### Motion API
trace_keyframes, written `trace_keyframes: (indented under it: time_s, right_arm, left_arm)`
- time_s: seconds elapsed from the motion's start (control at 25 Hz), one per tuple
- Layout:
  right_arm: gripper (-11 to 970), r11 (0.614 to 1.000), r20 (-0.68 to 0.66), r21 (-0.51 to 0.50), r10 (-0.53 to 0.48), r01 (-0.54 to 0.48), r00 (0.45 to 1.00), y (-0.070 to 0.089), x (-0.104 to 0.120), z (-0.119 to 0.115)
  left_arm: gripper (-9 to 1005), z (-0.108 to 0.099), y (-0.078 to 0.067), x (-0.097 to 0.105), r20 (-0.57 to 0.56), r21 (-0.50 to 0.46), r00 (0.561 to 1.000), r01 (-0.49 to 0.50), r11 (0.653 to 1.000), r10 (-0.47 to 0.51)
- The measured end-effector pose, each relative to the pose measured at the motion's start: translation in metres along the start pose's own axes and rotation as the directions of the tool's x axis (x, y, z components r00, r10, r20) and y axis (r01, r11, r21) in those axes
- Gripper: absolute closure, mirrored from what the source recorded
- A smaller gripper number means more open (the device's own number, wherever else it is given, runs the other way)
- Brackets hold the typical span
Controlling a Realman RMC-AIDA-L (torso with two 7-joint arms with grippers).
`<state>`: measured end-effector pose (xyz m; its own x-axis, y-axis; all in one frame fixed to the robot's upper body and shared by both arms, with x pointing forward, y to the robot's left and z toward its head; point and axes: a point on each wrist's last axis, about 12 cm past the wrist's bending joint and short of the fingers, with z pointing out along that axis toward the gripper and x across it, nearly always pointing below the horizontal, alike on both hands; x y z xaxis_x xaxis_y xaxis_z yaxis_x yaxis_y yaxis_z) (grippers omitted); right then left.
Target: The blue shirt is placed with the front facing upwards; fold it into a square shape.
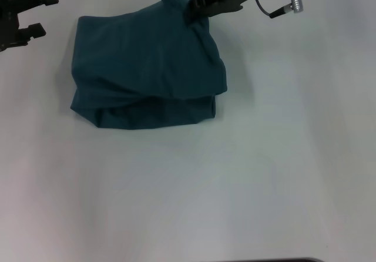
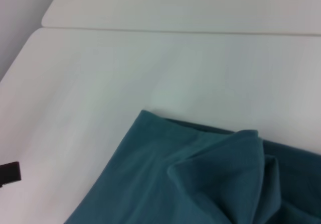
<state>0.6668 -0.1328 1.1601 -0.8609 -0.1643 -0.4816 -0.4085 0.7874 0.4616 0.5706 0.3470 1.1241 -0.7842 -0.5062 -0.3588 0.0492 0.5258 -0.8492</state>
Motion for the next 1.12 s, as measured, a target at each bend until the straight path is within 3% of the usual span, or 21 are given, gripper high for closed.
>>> trace_keyframes:
  time_s: [0.56,0.96,1.12]
  right_arm:
    - [898,0.998,-0.029,0.060,0.034,-0.032,0.999,-0.018,0.015,0.008]
    - [859,0.987,-0.011,0.157,0.017,-0.015,1.000,-0.038,0.007,-0.008]
    - [588,0.984,0.072,0.159,0.073,-0.084,0.995,-0.057,-0.006,-0.033]
  left_arm:
    - [56,0.002,-0.001,-0.002,0.007,-0.001,1.000,0.002,1.000,-0.002]
    - [56,0.004,-0.001,-0.003,0.012,-0.004,1.000,0.007,1.000,-0.007]
    - [56,0.004,-0.001,-0.003,0.012,-0.005,1.000,0.006,1.000,-0.006]
